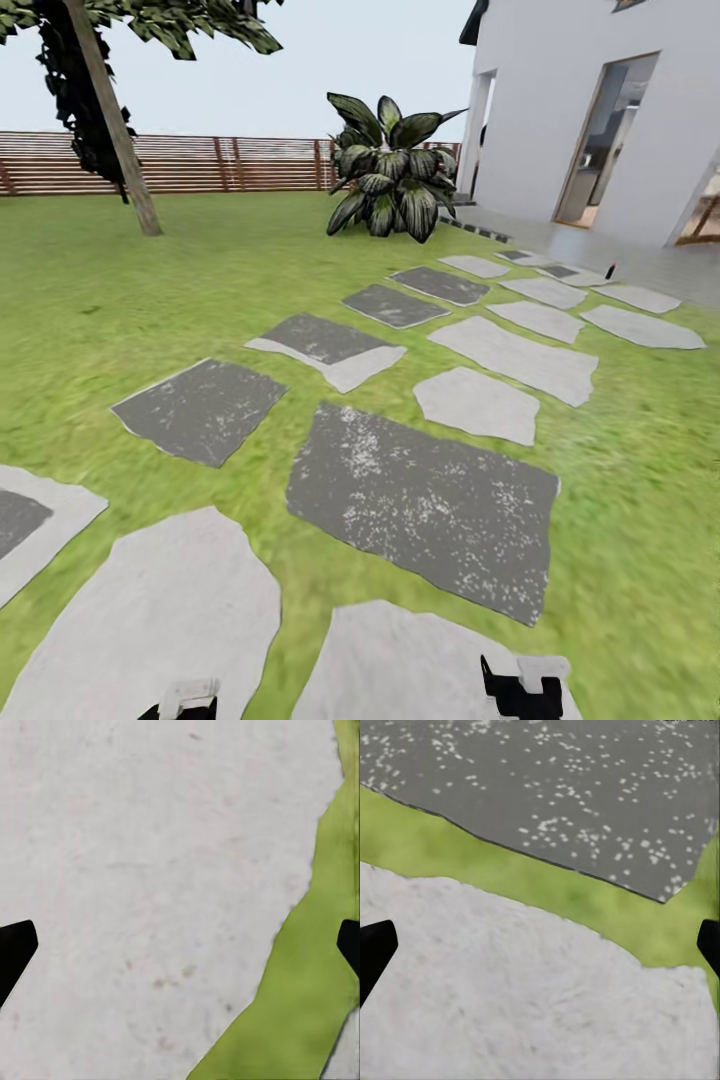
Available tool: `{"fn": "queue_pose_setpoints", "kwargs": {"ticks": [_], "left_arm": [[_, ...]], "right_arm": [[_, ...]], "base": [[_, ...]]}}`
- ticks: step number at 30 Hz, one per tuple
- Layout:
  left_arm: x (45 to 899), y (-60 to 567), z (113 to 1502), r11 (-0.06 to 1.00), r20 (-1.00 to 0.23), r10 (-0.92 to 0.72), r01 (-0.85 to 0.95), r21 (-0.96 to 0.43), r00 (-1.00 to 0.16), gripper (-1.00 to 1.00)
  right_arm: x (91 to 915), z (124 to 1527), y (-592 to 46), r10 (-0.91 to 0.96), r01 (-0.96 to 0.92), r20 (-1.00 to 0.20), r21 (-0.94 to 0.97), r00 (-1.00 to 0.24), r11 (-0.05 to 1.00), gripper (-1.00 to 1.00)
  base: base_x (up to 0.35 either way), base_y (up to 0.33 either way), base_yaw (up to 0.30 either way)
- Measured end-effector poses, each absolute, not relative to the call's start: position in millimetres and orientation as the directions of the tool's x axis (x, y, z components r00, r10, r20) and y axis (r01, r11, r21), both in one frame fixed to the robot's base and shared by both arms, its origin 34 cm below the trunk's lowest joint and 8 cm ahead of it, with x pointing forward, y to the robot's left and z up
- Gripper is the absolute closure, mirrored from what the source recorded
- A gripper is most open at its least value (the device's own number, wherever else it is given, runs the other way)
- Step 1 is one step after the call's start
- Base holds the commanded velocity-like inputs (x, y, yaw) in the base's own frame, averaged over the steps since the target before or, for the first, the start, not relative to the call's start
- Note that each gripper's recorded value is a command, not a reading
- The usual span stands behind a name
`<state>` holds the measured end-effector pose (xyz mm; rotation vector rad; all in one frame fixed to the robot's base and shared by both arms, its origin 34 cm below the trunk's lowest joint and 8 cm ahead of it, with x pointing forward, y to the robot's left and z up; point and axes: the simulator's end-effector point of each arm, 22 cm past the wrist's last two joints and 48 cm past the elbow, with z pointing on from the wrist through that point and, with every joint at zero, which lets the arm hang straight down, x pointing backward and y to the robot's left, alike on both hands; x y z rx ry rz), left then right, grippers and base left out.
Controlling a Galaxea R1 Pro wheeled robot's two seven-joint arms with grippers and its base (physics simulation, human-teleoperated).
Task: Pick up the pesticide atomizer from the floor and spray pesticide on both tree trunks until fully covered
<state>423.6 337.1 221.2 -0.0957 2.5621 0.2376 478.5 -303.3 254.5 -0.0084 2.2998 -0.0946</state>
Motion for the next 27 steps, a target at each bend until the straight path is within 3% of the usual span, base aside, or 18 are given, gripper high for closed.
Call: {"fn": "queue_pose_setpoints", "kwargs": {"ticks": [27], "left_arm": [[423.5,337.5,221.2,0.981,-0.541,-0.022,-0.122,0.148,-0.841,-1.00]], "right_arm": [[477.9,254.2,-302.7,-0.036,0.024,-0.743,-0.070,-0.669,0.997,-1.00]], "base": [[0.340,0.000,-0.262]]}}
